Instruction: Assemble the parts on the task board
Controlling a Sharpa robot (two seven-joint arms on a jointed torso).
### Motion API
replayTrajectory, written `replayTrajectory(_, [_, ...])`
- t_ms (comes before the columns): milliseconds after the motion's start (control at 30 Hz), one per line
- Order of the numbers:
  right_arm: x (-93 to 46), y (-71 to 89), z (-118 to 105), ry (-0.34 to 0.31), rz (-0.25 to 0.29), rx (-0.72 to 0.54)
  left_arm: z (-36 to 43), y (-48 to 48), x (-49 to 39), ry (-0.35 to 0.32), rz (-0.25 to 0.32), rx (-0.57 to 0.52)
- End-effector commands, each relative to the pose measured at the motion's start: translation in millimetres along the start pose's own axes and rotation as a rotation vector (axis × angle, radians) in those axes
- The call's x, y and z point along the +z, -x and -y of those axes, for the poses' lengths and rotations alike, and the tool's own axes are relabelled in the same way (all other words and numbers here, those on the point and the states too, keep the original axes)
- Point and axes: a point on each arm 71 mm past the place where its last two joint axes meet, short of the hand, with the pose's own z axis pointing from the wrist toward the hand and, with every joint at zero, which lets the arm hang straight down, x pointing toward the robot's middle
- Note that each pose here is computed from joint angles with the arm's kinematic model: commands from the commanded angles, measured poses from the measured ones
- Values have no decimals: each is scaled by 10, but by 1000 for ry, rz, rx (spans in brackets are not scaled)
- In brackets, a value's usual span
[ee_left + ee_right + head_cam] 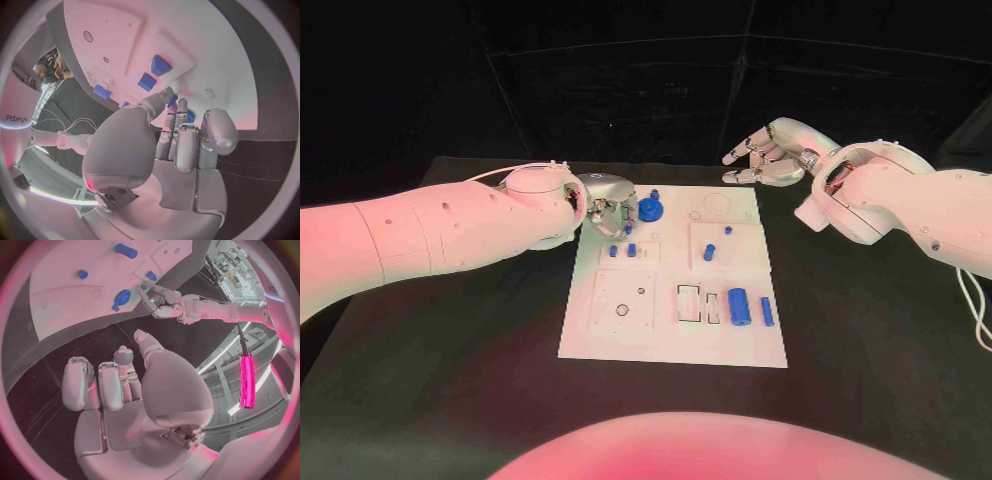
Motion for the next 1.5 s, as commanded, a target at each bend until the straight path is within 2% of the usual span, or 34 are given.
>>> replayTrajectory(33, [3, 7, -14, 8, -1, 2, -2, -9, 3, 9, -22, -2])
replayTrajectory(367, [2, 10, -10, 8, 0, 2, -9, -6, -13, 12, -14, -3])
replayTrajectory(500, [0, 16, -4, 6, 2, 1, -36, -3, -36, 19, -8, -5])
replayTrajectory(733, [-3, 53, 52, -11, 11, -26, -146, 41, -133, 35, 46, -25])
replayTrajectory(967, [-16, 70, 96, -19, 0, -135, -267, 134, -257, 43, 128, -89])
replayTrajectory(1233, [-38, 73, 172, -54, -8, -257, -358, 190, -344, 48, 190, -177])
replayTrajectory(1367, [-70, -14, 194, -50, -44, -365, -437, 245, -420, 38, 264, -396])
replayTrajectory(1400, [-78, -37, 195, -47, -51, -387, -455, 256, -439, 31, 282, -467])
replayTrajectory(1467, [-100, -113, 196, -37, -70, -444, -492, 278, -492, 4, 328, -680])
replayTrajectory(1500, [-107, -137, 198, -35, -76, -456, -499, 282, -506, -5, 338, -739])
